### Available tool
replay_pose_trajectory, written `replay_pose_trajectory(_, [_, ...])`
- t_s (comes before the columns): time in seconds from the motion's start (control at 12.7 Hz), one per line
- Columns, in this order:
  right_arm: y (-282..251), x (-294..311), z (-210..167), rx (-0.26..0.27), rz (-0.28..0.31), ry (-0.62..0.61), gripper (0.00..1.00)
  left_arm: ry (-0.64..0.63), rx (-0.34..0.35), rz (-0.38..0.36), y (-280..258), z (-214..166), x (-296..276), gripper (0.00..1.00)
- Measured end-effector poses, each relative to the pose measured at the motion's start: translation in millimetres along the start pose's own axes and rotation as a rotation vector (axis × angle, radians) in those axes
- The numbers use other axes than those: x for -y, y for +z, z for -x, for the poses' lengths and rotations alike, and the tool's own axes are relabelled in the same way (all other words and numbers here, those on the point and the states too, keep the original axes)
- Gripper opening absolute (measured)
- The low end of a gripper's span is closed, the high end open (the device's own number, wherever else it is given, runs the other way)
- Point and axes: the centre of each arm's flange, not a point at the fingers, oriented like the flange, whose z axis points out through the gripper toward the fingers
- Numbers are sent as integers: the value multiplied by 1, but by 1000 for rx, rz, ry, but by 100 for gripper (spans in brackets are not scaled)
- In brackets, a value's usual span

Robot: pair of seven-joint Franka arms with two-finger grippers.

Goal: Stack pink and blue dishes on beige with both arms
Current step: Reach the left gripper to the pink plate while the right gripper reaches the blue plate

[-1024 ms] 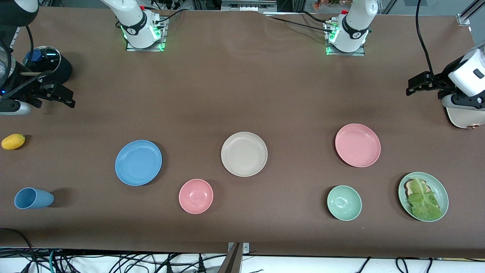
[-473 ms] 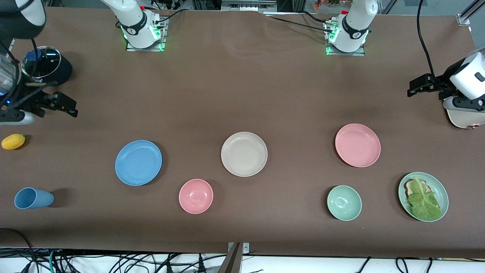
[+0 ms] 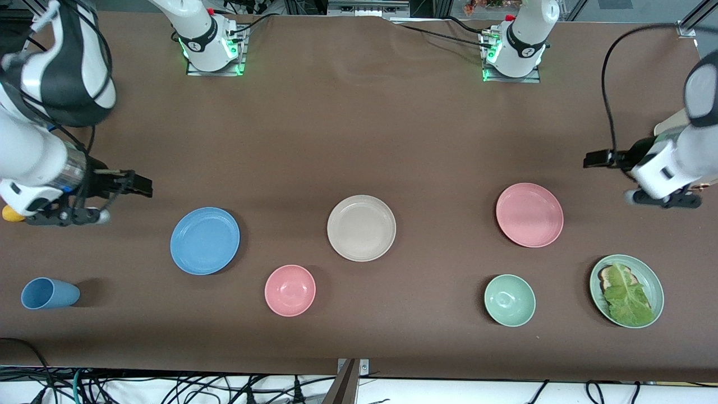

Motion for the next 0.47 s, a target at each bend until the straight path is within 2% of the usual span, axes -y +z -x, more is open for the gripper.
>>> replay_pose_trajectory(0.16, [23, 1, -9, 35, 6, -2, 100, -1, 90, 13, 57, -37, 6, 100])
replay_pose_trajectory(0.24, [29, 0, -11, 43, 8, 1, 100, -6, 93, 14, 77, -52, 11, 100])
replay_pose_trajectory(0.47, [37, -14, -14, 56, 9, 22, 100, -37, 42, 23, 118, -80, 45, 100])
